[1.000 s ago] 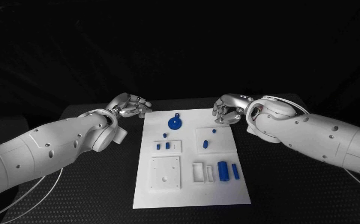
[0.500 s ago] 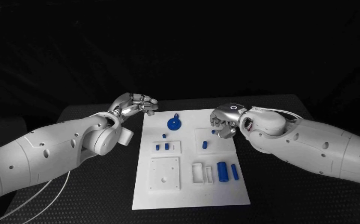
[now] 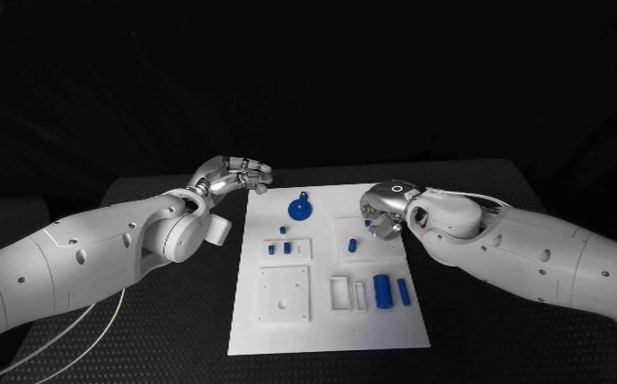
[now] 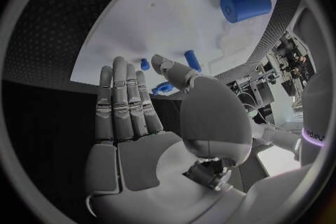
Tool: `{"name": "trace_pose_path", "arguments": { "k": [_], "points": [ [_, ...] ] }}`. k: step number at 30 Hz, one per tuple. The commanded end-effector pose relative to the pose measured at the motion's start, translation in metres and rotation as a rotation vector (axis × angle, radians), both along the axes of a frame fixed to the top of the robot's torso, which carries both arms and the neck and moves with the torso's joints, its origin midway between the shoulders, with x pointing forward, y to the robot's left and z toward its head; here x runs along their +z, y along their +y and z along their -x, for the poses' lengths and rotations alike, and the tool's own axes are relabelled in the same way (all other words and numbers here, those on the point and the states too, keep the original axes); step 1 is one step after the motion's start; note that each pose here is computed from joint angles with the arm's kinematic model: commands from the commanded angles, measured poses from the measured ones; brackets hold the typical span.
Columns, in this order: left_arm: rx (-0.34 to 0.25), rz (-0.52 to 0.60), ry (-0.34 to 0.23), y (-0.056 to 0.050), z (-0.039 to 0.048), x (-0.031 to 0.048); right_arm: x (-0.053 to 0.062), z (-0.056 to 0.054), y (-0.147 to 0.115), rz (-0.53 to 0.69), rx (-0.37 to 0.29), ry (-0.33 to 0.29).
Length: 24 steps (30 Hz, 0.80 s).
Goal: Assemble the parts on the task board
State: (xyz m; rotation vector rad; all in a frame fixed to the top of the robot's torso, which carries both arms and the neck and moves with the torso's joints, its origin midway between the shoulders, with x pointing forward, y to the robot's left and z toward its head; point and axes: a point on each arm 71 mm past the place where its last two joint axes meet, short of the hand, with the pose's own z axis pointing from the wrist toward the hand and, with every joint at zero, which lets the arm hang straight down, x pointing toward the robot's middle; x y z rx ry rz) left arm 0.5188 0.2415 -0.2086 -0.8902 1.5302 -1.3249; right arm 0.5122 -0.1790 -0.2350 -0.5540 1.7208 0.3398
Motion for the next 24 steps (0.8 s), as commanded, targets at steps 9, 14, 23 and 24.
{"name": "trace_pose_path", "arguments": {
  "k": [9, 14, 23, 24],
  "points": [
    [-0.008, 0.037, 0.010, -0.003, 0.0008, 0.0014, -0.010, 0.002, 0.006, 0.025, 0.017, 0.000],
    [-0.008, 0.039, 0.012, -0.003, 0.0010, 0.0013, -0.013, 0.003, 0.010, 0.034, 0.025, 0.003],
    [-0.007, 0.039, 0.018, -0.004, 0.0013, 0.0010, -0.020, 0.006, 0.014, 0.061, 0.033, 0.007],
    [-0.006, 0.039, 0.019, -0.004, 0.0013, 0.0010, -0.021, 0.006, 0.015, 0.062, 0.034, 0.007]
  ]
}}
